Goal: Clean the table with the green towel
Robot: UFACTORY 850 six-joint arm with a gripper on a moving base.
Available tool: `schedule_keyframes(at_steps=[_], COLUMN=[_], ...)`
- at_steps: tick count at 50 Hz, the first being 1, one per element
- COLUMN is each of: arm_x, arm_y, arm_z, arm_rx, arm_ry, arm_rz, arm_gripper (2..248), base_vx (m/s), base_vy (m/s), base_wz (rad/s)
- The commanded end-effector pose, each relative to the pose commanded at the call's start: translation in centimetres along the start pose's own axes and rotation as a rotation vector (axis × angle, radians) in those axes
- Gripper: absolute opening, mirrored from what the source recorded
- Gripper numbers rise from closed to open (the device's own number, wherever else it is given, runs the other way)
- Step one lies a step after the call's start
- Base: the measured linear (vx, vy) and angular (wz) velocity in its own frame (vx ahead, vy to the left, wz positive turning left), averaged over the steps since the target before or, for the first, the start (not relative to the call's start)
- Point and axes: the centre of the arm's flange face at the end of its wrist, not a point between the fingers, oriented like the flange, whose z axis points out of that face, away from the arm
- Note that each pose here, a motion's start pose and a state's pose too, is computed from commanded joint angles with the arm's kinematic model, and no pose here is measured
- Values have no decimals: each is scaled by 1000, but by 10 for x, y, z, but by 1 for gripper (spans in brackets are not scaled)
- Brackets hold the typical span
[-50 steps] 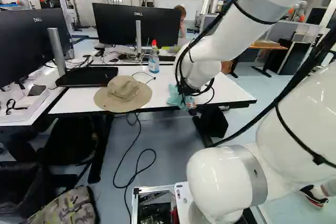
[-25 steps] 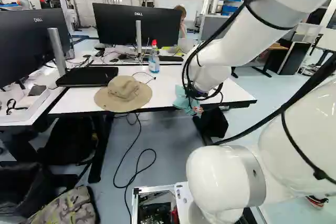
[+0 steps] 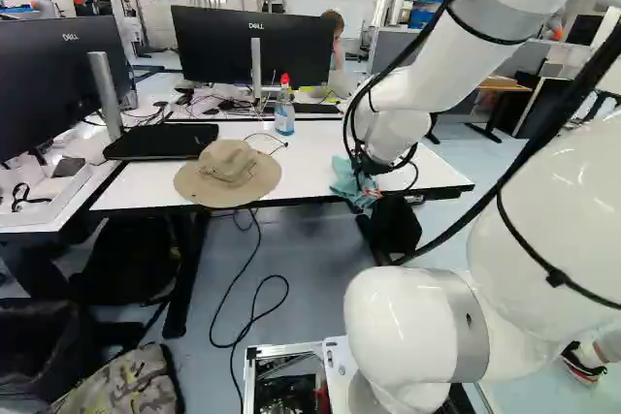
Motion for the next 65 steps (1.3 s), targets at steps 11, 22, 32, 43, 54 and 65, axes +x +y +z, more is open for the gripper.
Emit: schedule_keyframes(at_steps=[11,22,32,43,54,65], arm_x=[17,34,49,65,80,83], arm_y=[-8,-17,-24,-32,-42,-58], arm_z=[13,27,39,53,66,73], arm_rx=[3,6,9,13,20,38], arm_ry=[-5,-7,-8,-6,-3,-5], arm_rz=[-5,-10,-14,-18,-25,-47], arm_gripper=[25,25,25,25,25,25], base_vx=[0,0,0,0,0,0], base_vy=[0,0,0,0,0,0], base_wz=[0,0,0,0,0,0])
